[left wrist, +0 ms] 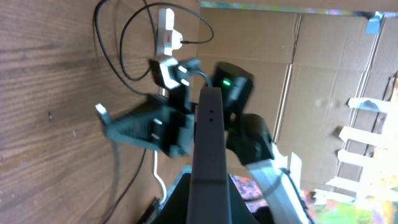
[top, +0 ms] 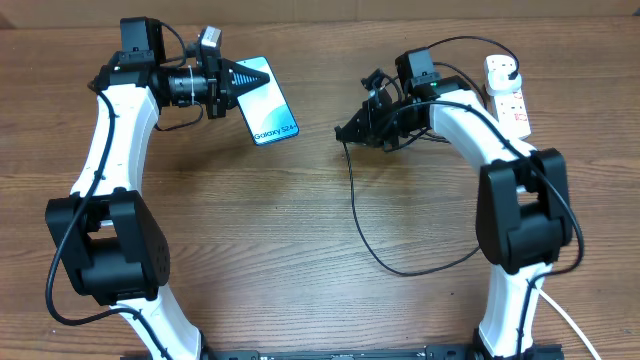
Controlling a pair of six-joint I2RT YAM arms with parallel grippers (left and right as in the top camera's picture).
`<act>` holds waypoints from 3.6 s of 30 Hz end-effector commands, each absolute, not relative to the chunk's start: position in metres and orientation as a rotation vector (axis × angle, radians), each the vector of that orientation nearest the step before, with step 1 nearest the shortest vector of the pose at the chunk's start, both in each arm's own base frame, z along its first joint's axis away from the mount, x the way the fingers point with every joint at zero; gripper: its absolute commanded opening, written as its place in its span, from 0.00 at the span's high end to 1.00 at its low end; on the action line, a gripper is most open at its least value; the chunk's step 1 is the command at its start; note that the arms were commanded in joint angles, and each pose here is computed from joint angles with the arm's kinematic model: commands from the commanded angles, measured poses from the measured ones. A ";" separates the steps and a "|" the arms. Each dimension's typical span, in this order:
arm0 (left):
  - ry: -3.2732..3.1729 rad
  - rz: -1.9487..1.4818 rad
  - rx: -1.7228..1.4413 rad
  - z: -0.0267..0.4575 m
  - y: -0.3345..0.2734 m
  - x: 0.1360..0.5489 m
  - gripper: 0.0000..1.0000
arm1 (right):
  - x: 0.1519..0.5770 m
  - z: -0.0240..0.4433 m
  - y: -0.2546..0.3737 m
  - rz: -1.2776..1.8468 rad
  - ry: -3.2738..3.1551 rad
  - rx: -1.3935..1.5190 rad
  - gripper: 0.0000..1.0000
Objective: Plug charger to phone and switch on socket
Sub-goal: 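Lift the plug with the right gripper toward the phone's bottom port, then align the USB-C plug under the phone's bottom edge with the right gripper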
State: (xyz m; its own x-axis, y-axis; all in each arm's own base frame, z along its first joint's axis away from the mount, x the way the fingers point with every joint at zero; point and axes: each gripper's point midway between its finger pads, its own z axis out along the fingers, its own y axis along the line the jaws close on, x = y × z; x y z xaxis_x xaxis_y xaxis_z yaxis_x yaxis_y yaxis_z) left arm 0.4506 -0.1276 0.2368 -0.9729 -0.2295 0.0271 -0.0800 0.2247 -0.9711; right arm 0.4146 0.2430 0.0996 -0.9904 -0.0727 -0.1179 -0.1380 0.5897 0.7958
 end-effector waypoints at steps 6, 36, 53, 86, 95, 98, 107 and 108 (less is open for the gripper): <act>2.277 -1.890 -0.202 0.251 -0.118 0.453 0.95 | 0.386 0.198 0.243 1.480 2.551 -0.346 0.96; 2.244 -1.953 -0.232 0.261 -0.114 0.456 0.96 | 0.319 0.220 0.246 1.560 2.482 -0.373 0.96; 2.243 -1.952 -0.227 0.261 -0.114 0.456 0.96 | 0.295 0.238 0.280 1.829 2.215 -0.291 0.96; 2.236 -1.947 -0.216 0.262 -0.114 0.458 0.96 | 0.297 0.233 0.327 1.921 2.224 -0.118 0.96; 2.243 -1.953 -0.203 0.262 -0.119 0.456 0.96 | 0.300 0.235 0.326 1.909 2.205 -0.111 0.96; 2.254 -1.938 -0.207 0.260 -0.122 0.457 0.95 | 0.301 0.236 0.327 1.909 2.202 -0.114 0.96; 2.273 -1.930 -0.193 0.258 -0.131 0.456 0.96 | 0.301 0.241 0.327 1.923 2.183 -0.113 0.96; 2.279 -1.924 -0.193 0.257 -0.133 0.456 0.95 | 0.302 0.241 0.327 1.924 2.182 -0.111 0.96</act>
State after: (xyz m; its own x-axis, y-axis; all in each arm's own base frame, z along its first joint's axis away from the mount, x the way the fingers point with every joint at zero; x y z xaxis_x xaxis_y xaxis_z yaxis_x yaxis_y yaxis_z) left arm 0.4570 -0.1255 0.2518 -0.9761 -0.2148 -0.0343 -0.0045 0.1778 -0.9841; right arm 0.3013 0.3263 0.2422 -0.9683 0.0882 -0.2339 -0.2208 0.1372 0.9656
